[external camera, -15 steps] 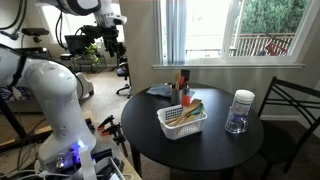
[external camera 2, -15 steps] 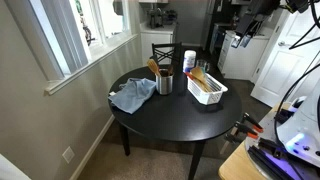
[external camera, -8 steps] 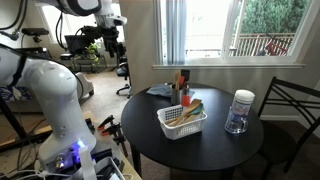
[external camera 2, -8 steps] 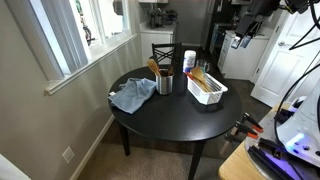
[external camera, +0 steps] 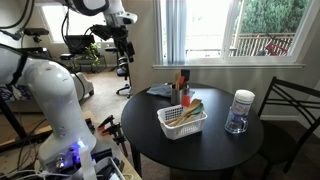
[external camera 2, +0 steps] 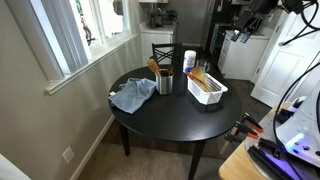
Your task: Put the wooden spoon inside the white container
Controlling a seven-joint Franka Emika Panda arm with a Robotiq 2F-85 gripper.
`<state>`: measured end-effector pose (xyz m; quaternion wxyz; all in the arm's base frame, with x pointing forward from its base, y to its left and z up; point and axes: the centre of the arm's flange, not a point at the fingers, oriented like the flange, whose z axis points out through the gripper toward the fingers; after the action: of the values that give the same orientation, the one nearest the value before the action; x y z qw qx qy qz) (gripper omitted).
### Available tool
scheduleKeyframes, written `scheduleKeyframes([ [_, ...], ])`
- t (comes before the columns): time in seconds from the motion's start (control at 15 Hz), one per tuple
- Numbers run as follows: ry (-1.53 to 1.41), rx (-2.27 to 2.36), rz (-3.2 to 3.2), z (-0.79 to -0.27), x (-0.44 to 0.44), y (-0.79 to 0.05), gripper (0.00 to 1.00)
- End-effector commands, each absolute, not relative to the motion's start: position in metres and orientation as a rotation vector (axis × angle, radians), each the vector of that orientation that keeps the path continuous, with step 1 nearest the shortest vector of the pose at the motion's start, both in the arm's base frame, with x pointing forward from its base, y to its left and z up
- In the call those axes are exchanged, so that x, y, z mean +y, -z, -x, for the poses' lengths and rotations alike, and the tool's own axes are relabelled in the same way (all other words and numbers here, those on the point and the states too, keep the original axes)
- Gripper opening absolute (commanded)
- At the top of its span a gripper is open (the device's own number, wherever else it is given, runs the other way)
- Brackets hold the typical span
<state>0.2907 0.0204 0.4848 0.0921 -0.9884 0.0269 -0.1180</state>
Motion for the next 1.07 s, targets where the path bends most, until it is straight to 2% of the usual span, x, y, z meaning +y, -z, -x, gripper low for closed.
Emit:
scheduleKeyframes([
  [0.0,0.359,0.125,2.885,-0.333,-0.030,-0.462,1.00],
  [0.67,0.188,0.287,2.820,-0.443,-0.128,-0.358,1.00],
  [1.0,0.169,0.361,2.795,-0.498,-0.140,-0.333,1.00],
])
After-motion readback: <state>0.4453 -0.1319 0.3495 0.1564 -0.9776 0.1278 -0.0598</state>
